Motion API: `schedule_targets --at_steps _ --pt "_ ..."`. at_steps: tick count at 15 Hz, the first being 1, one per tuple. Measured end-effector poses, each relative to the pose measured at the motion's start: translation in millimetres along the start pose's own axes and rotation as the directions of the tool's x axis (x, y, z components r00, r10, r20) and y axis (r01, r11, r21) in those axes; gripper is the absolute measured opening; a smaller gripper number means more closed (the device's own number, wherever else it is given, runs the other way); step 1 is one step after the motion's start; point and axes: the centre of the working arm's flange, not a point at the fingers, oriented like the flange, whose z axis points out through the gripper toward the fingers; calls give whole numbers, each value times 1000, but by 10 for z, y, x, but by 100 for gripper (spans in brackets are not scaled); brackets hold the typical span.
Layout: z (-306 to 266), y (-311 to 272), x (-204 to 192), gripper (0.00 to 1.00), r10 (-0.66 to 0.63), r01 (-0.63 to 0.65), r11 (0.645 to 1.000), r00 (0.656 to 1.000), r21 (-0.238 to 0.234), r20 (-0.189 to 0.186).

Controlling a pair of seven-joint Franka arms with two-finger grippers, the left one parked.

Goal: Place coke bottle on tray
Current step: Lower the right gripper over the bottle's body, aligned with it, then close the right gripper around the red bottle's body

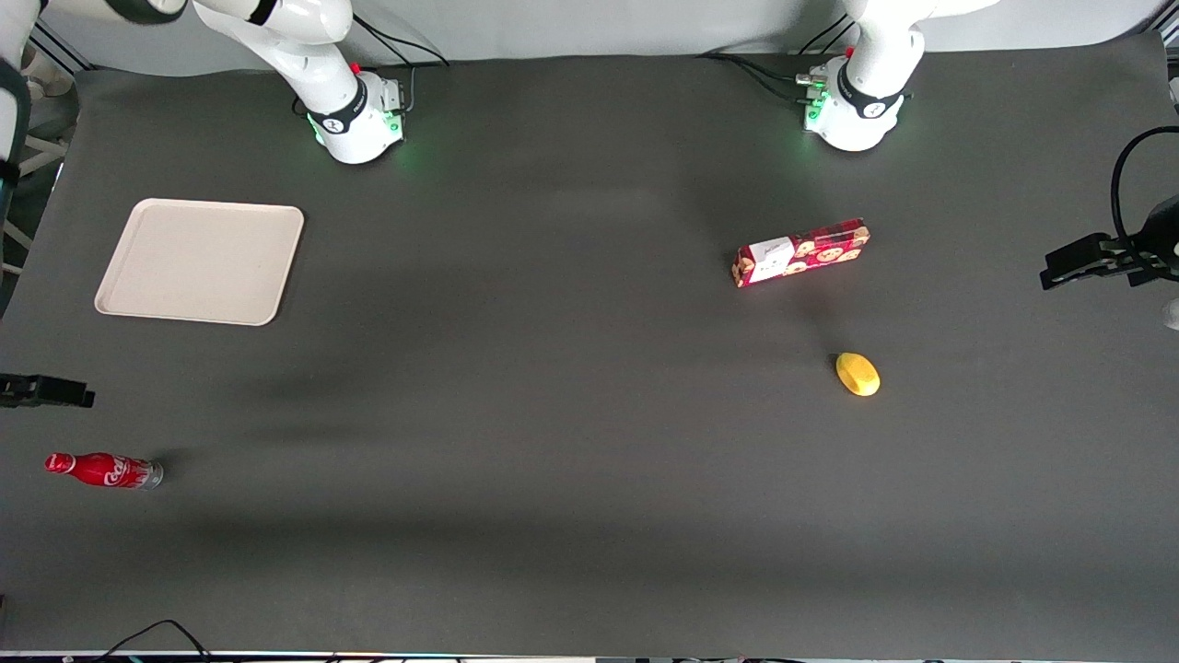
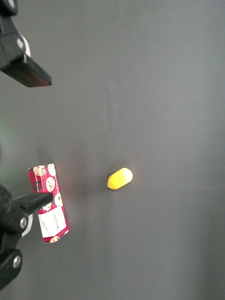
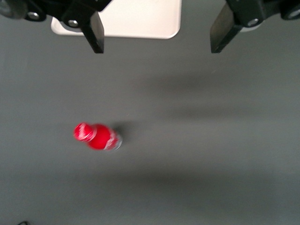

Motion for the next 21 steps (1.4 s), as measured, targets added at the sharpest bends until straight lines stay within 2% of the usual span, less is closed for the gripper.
schedule_targets --at_steps 4,7,10,17,21 --pt "591 604 230 100 -49 48 999 998 -8 -33" --pt "853 727 315 100 -79 78 997 996 -15 -45" --pt "1037 748 413 100 -92 90 996 993 -28 -76" --pt "1485 972 477 100 -112 109 993 989 -40 -96" --pt "1643 1013 485 100 -109 107 994 990 -29 -91"
